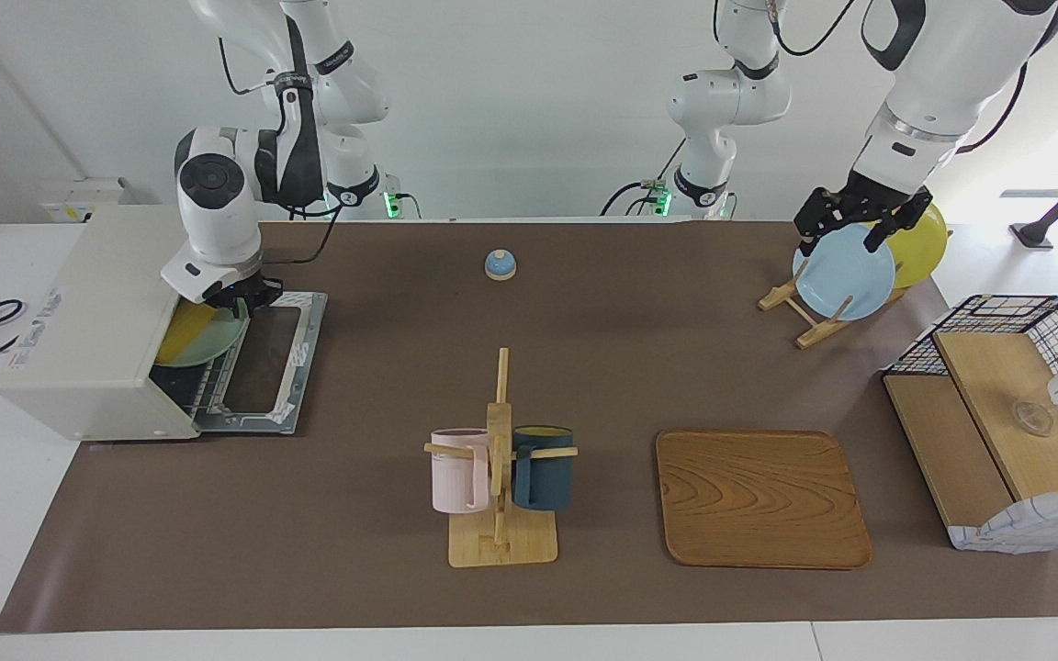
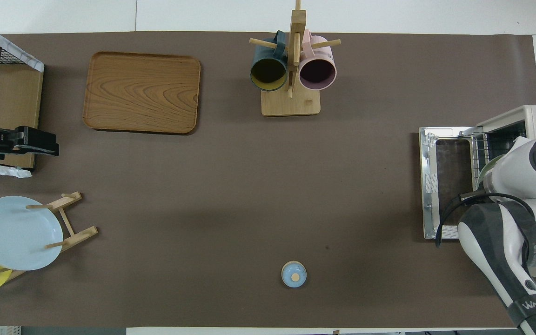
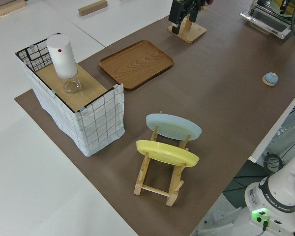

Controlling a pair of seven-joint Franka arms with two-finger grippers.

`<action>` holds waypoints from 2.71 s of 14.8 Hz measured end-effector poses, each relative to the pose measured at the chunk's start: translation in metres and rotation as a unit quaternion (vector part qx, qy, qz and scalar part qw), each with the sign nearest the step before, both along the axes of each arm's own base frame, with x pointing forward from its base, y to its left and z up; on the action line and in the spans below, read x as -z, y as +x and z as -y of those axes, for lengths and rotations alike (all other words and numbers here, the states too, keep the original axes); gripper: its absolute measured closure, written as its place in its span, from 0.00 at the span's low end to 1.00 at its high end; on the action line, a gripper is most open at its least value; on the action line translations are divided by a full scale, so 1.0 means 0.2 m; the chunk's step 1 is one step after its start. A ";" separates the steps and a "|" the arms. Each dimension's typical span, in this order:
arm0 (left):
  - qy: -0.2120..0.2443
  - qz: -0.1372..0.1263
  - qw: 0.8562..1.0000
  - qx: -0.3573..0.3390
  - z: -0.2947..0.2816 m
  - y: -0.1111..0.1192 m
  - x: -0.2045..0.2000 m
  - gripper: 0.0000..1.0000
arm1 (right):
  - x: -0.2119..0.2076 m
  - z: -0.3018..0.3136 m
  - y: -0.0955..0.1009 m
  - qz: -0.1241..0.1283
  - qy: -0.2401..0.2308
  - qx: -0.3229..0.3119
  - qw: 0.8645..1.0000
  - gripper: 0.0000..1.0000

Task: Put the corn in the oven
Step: 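Slide the plate into the oven with the right gripper, then release the plate and draw the right gripper out of the oven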

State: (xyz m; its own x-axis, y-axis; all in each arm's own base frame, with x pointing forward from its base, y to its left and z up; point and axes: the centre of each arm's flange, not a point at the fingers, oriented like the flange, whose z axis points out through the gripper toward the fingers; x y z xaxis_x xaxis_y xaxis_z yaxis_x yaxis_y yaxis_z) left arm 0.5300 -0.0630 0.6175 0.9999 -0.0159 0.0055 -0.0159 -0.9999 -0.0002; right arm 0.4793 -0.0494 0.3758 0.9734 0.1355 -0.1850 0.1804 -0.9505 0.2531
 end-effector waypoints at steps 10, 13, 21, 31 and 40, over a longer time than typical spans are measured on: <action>0.000 0.000 1.000 0.000 0.00 0.00 0.00 0.00 | -0.07 -0.35 0.06 0.027 0.032 -0.014 0.999 0.73; 0.000 0.000 1.000 0.000 0.00 0.00 0.00 0.00 | -0.04 -0.61 0.01 0.037 0.026 0.005 0.999 0.99; 0.000 0.000 1.000 0.000 0.00 0.00 0.00 0.00 | 0.33 -0.71 -0.13 0.046 0.035 0.039 0.998 0.99; 0.000 0.000 1.000 0.000 0.00 0.00 0.00 0.00 | 0.41 -0.52 -0.19 0.043 0.039 0.064 0.996 0.99; 0.000 -0.001 1.000 0.000 0.00 0.00 0.00 0.00 | 0.42 -0.50 -0.22 0.032 0.028 0.059 0.997 0.98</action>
